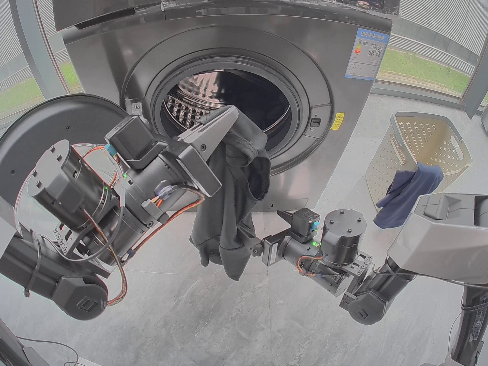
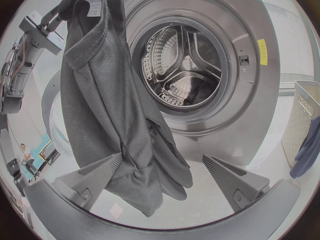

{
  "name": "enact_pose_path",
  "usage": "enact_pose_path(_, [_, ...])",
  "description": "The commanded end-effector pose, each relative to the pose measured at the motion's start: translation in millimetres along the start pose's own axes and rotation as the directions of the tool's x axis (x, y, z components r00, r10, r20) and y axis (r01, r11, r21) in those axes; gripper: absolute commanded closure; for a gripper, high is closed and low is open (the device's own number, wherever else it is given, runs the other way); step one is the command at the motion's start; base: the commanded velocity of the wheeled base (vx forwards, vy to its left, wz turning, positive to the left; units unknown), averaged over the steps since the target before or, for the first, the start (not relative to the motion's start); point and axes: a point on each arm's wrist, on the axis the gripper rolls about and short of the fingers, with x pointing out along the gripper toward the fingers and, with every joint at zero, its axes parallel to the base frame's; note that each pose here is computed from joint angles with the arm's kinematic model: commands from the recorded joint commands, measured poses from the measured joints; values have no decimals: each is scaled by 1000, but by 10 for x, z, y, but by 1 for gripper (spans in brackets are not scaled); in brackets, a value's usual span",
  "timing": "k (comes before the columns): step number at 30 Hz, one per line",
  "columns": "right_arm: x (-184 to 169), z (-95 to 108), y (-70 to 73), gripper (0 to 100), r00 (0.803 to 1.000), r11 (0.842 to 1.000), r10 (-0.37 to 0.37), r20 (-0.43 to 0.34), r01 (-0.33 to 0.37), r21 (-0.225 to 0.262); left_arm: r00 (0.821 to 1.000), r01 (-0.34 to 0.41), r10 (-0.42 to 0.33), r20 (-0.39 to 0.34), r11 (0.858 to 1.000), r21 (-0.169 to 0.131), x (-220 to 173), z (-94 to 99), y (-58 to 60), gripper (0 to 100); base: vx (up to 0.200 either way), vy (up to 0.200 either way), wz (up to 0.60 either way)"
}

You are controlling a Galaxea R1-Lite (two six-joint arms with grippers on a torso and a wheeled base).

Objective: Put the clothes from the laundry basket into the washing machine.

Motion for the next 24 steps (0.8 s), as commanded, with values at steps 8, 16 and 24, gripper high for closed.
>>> enact_pose_path(8, [190,157,-5,0,996,1000,-23,91,22,12,1000,1,-1,3,1000,0,-1,9,-4,100,0,0,0])
enact_pose_path(16, [33,27,-129,0,998,998,-58,11,58,4,1000,2,-2,4,1000,0,1,12,-4,100,0,0,0])
enact_pose_path(24, [-122,35,-64,0,999,999,-35,-13,35,-1,1000,-2,2,1,1000,0,4,-3,5,100,0,0,0])
